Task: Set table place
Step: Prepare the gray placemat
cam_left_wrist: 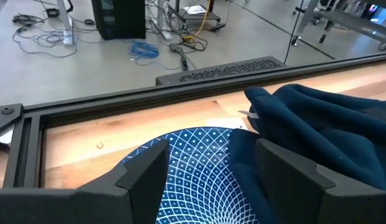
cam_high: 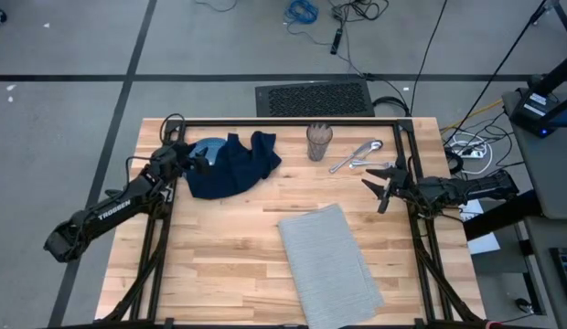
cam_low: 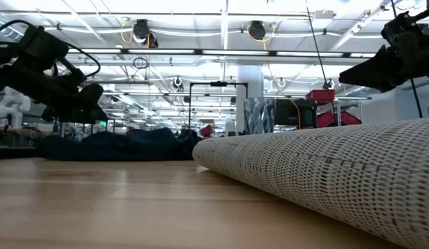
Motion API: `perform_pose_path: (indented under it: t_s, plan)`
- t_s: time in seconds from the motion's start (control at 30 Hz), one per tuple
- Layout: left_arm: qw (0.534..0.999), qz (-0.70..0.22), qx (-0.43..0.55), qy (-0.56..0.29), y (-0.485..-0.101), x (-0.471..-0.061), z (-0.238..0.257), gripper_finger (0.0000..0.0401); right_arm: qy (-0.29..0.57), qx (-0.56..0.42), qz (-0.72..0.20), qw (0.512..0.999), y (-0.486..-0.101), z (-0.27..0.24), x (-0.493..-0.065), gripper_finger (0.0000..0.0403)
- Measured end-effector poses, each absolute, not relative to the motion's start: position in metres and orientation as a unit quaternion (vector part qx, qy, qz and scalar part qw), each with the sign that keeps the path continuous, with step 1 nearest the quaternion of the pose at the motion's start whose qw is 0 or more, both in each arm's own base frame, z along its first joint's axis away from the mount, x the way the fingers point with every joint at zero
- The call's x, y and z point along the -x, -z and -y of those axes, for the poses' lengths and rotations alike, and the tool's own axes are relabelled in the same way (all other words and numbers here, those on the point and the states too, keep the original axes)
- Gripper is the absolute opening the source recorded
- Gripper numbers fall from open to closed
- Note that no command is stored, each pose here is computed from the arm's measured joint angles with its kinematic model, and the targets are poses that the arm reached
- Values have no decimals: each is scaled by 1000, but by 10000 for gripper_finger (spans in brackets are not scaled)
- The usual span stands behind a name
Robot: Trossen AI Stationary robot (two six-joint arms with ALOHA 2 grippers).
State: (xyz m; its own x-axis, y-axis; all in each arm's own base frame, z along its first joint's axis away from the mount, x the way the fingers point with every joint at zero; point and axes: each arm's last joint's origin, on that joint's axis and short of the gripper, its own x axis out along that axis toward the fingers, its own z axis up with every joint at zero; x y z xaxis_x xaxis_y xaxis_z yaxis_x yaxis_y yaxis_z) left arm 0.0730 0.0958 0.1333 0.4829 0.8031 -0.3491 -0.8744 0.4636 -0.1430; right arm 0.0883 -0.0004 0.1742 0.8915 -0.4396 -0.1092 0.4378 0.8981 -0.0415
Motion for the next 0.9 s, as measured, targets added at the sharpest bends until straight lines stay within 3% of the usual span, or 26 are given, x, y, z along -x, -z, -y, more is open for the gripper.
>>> perform_pose_path:
  t_s: [0.9]
  plan:
    - [847,-121,151,-496,-133,-73,-96,223,226,-7,-53,973,-175,0,-88,153]
